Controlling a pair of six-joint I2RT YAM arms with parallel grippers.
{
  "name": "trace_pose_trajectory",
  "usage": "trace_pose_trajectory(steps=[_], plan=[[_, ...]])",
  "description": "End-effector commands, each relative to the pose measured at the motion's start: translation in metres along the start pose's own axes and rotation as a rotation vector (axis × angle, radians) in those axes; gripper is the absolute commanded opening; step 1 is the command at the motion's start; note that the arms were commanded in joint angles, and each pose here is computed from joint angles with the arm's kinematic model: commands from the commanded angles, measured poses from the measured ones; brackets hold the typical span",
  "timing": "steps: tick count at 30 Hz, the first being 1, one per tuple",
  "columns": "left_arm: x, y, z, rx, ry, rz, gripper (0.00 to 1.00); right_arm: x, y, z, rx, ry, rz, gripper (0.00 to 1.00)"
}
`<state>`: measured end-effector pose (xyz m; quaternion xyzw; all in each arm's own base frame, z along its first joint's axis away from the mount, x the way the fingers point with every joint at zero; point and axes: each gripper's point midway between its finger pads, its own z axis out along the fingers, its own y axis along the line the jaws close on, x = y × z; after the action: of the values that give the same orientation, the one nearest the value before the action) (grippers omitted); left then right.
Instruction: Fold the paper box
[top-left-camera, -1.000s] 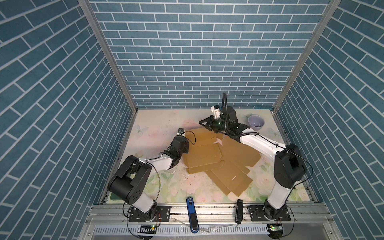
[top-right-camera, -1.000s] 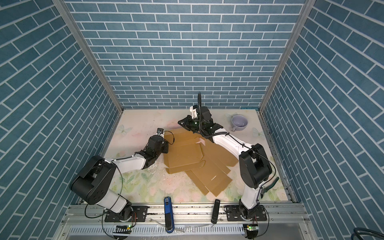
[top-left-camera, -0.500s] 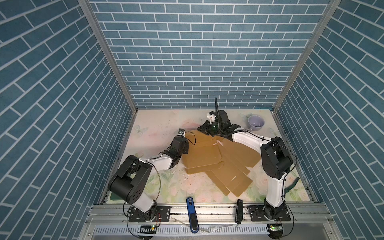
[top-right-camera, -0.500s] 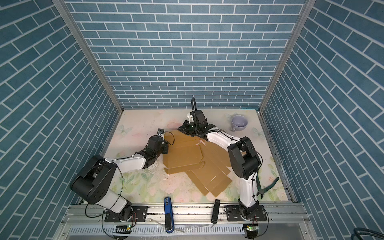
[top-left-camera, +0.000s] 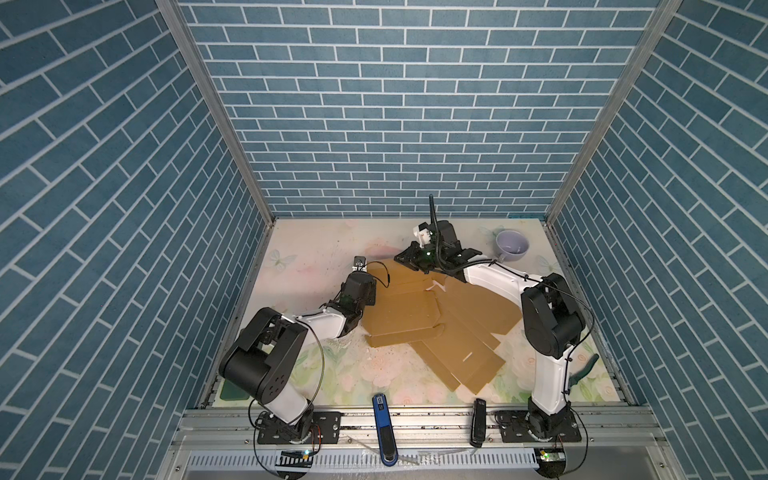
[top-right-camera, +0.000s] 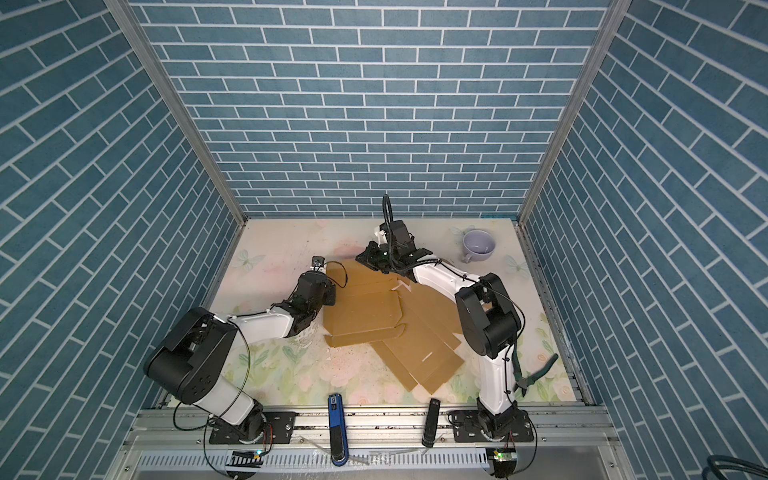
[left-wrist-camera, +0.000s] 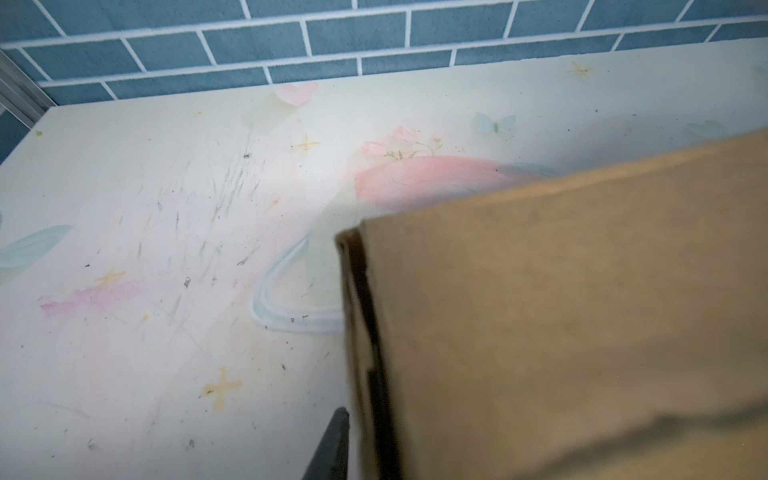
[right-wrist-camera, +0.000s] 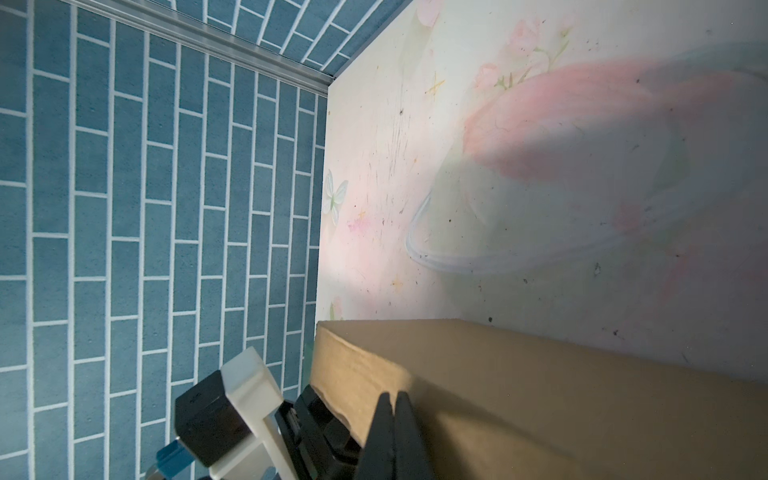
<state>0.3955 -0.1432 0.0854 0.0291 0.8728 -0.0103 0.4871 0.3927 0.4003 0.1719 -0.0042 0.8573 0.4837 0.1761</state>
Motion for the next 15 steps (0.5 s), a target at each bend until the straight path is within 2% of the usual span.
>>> trace_pose_trajectory(steps=[1, 10, 15], plan=[[-0.008, 0.006, 0.007, -0.045, -0.032, -0.017, 0.27, 0.005, -0.008, 0.007, 0.021, 0.027, -0.009, 0.02], [-0.001, 0.009, 0.014, -0.076, -0.027, -0.009, 0.32, 0.005, -0.011, 0.009, 0.033, 0.032, -0.004, 0.02], [-0.011, 0.005, 0.019, -0.071, -0.047, -0.016, 0.23, 0.005, -0.012, 0.009, 0.037, 0.035, -0.002, 0.01]])
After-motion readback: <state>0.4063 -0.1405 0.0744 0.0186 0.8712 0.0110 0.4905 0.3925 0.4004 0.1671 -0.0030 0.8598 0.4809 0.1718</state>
